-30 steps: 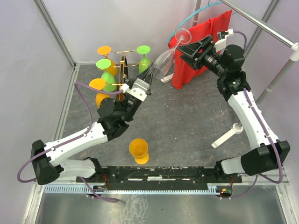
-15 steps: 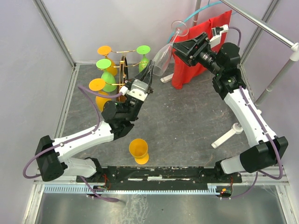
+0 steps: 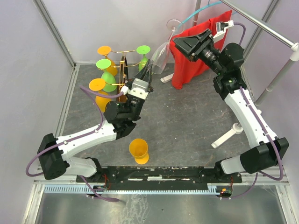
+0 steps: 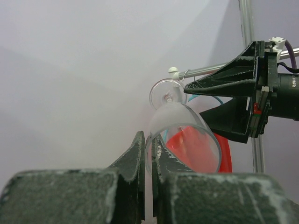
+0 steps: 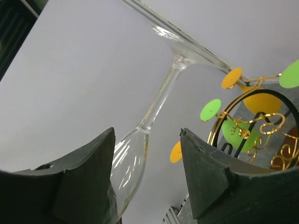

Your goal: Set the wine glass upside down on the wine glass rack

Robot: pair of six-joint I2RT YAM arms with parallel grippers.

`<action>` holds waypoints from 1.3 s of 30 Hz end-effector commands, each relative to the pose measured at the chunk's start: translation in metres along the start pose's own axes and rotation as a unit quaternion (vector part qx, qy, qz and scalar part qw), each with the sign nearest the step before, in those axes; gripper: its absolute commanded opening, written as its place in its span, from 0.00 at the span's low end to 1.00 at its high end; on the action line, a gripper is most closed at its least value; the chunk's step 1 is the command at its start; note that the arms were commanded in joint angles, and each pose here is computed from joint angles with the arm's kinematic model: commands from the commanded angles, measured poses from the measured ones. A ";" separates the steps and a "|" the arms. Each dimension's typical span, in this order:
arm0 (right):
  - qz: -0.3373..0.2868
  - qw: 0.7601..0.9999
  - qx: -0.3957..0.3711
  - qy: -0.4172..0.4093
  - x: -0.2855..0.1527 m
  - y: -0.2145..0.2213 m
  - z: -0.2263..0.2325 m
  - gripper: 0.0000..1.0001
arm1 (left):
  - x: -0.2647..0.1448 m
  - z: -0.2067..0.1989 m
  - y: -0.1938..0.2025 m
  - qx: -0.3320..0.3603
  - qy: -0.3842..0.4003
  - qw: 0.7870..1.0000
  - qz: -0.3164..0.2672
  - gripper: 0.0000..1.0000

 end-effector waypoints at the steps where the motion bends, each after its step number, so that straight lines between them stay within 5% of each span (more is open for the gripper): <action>1: -0.017 0.998 -0.002 -0.057 0.009 -0.005 0.018 0.65 | 0.002 0.017 -0.021 -0.022 -0.033 0.999 -0.035 0.03; 18: 0.010 0.996 0.021 -0.085 0.038 0.017 0.014 0.56 | 0.001 0.011 -0.013 -0.031 -0.034 0.998 -0.031 0.03; 28: 0.023 0.996 0.017 -0.086 0.041 0.023 0.012 0.14 | 0.000 0.012 -0.011 -0.026 -0.038 0.999 -0.028 0.03; 31: 0.021 0.996 0.003 -0.083 0.040 0.023 0.010 0.01 | 0.001 0.010 -0.008 -0.016 -0.030 0.999 -0.017 0.14; 39: -0.007 0.995 -0.070 -0.074 0.038 0.012 0.015 0.01 | -0.004 0.011 -0.002 0.001 -0.017 1.000 0.007 0.37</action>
Point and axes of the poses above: each gripper's point midway between its finger pads, its own x axis out along the fingers, its own z axis along the line the jaws close on, y = z × x, the point moved 1 cm from there along -x, back along the fingers, and after that the axes turned 6 degrees about x, right-handed, at the moved point
